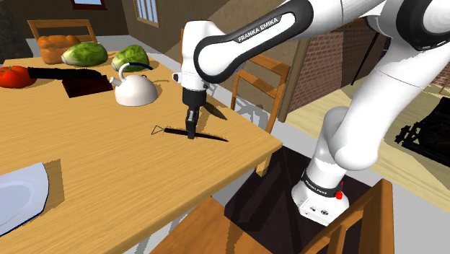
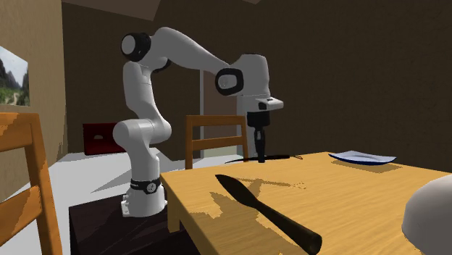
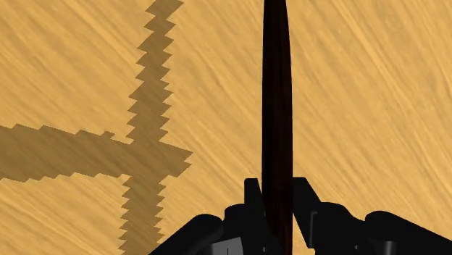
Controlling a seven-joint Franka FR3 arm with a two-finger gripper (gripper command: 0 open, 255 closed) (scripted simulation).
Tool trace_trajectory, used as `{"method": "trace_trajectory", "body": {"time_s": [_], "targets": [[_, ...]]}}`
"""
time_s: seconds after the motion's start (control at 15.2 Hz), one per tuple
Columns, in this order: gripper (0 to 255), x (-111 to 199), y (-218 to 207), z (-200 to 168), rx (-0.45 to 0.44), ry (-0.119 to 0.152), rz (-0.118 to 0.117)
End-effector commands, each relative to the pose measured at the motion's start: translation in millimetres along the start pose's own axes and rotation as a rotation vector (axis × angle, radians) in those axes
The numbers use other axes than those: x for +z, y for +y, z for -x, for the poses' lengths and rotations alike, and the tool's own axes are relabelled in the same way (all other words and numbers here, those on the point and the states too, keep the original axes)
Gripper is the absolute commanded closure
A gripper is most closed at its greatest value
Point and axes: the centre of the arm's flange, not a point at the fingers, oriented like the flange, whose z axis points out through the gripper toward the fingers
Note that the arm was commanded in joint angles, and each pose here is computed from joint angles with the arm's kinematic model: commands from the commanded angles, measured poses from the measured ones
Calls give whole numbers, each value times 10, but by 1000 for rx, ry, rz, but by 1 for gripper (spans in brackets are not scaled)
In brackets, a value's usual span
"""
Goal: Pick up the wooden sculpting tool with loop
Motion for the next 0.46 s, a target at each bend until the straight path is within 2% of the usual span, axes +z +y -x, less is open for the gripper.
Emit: {"method": "trace_trajectory", "body": {"time_s": [0.0,0.26,0.4], "targets": [[255,-94,-8,5,0,0,0],[255,-303,-37,-12,0,0,0],[255,-311,-39,-13,0,0,0]]}}
